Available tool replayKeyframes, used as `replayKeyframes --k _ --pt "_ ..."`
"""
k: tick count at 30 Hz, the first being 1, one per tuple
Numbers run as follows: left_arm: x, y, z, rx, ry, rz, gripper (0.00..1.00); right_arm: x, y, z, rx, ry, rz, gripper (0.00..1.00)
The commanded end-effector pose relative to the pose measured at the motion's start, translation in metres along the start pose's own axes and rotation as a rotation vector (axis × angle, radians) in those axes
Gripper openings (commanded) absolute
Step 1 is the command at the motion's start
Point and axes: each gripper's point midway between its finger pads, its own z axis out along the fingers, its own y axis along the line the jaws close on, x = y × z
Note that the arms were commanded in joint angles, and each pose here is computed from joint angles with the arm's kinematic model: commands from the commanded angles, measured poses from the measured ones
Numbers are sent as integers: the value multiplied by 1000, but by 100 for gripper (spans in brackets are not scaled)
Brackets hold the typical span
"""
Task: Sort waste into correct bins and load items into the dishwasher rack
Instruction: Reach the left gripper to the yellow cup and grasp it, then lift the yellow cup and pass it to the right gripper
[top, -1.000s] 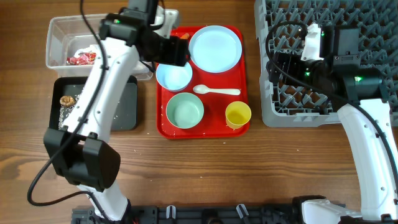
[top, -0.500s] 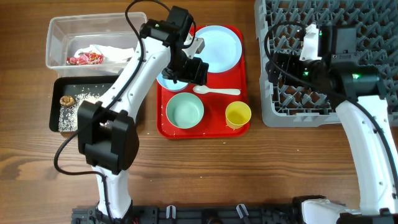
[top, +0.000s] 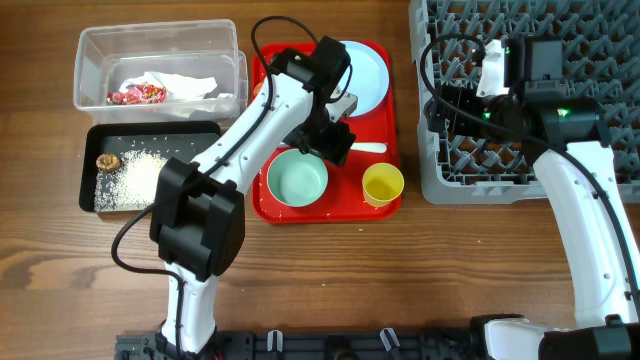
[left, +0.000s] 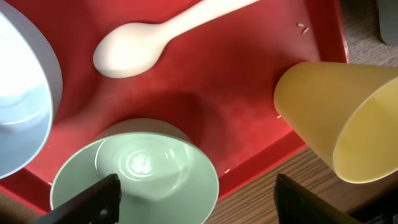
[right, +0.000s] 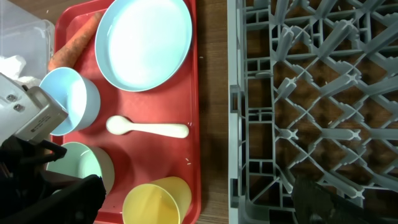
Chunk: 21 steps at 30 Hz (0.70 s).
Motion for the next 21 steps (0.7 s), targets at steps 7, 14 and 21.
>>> replayKeyframes --k 7,14,21 --pt "8 -54 14 74 36 153 79 -9 -1 0 7 -21 -8 100" --pt "-18 -72 17 137 -55 -22 70 -10 -1 0 6 -23 -9 100" --pt "-13 -73 60 55 17 -22 41 -7 -1 0 9 -14 -10 100"
